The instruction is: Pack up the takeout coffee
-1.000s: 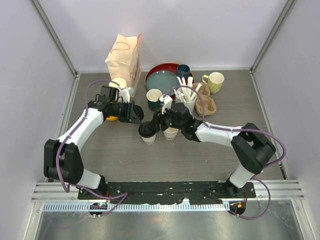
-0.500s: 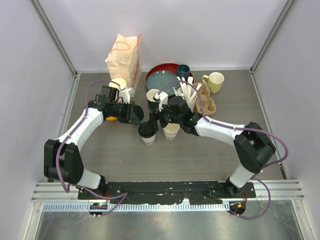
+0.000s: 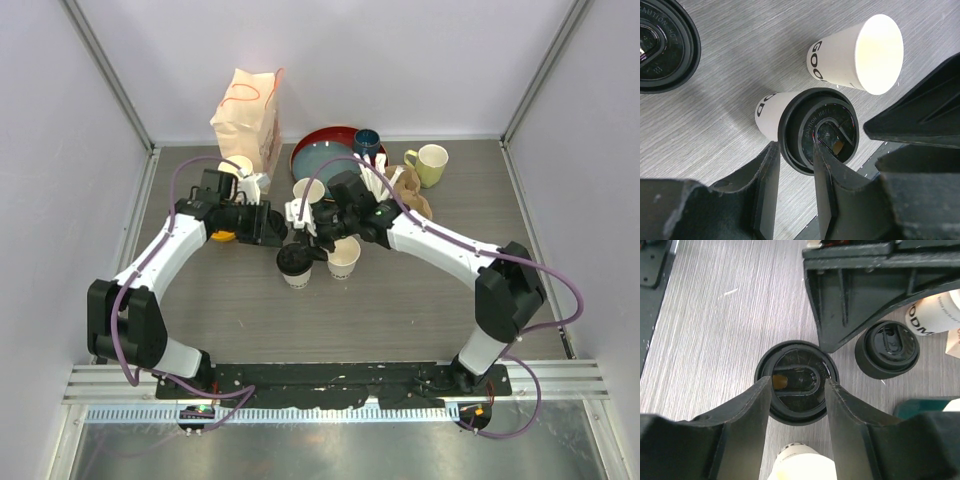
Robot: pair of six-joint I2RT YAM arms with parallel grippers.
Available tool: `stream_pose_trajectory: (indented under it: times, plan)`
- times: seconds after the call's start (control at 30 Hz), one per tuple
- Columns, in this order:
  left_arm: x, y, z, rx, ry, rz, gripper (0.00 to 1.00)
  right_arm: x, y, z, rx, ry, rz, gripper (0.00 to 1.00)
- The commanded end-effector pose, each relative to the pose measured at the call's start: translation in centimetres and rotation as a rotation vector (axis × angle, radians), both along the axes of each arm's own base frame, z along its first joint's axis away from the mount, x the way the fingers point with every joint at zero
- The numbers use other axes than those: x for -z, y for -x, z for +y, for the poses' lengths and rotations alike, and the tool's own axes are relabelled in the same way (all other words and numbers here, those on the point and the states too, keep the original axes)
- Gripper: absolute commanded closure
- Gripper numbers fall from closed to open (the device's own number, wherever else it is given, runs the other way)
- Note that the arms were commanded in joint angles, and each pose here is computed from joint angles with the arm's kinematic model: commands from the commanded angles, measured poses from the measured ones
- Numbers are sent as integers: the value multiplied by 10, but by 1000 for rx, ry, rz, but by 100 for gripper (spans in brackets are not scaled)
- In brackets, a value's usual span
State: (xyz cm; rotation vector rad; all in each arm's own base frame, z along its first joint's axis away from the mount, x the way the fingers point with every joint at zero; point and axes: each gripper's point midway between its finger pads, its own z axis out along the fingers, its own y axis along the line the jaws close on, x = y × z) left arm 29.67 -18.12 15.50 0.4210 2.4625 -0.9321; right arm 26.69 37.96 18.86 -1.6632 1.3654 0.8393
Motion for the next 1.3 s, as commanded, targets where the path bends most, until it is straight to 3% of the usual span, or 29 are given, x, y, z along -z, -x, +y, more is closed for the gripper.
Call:
stream_pose_trajectory:
  times: [0.0,0.17,0.5,0.93,1.27]
  plan:
    - [-10,0,-7,19,18,-20,63,8,6,-4,-156,70,-73,52]
    - [-6,2,-9,25,16,-9,63,26,-2,-6,-163,152,-57,55]
    - [1,4,-10,33,5,11,63,27,0,-6,-167,150,-60,58]
    - [-13,0,-9,40,-2,-32,63,-45,-9,8,-72,19,-141,52]
    - [-9,14,-10,59,7,-1,63,4,12,1,-185,133,-131,55]
